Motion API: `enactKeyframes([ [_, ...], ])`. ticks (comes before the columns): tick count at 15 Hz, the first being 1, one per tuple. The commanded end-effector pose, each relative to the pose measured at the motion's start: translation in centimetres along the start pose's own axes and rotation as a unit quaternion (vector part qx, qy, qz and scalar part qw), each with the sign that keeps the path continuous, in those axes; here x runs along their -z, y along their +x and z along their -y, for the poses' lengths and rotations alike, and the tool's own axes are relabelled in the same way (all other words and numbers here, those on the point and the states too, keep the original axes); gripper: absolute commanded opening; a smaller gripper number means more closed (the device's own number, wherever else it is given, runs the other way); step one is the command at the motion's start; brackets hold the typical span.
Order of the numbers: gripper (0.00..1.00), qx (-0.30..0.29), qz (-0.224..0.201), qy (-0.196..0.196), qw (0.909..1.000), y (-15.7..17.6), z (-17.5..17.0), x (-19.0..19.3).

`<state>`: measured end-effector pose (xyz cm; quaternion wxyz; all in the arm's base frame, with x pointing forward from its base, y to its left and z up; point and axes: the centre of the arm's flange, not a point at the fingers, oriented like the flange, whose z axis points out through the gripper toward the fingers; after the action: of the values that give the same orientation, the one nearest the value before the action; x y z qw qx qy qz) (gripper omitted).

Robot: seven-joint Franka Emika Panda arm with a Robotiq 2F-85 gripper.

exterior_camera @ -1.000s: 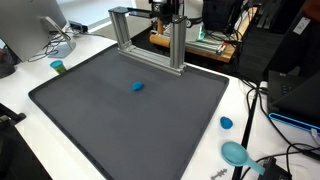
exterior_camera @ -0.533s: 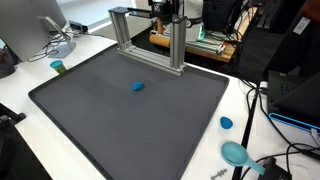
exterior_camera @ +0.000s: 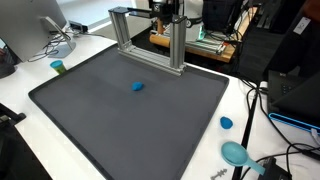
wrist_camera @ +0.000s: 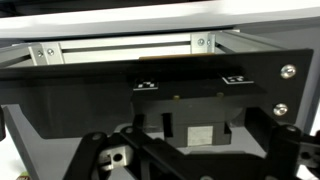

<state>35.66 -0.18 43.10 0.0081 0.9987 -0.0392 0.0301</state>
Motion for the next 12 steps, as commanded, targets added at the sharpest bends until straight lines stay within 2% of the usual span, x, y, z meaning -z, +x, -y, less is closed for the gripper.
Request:
enactKeyframes([
  [1,1.0,-0.003,-0.011,0.011,0.9999,-0.76,-0.27,-0.33],
  [7,1.0,0.001,-0.011,0.004,0.9999,-1.45,-0.1,-0.23],
  [10,0.87,0.003,-0.009,0.001,1.0,-1.48,0.02,-0.36],
  [12,0.69,0.003,-0.009,-0.001,1.0,-1.44,0.15,-0.43],
])
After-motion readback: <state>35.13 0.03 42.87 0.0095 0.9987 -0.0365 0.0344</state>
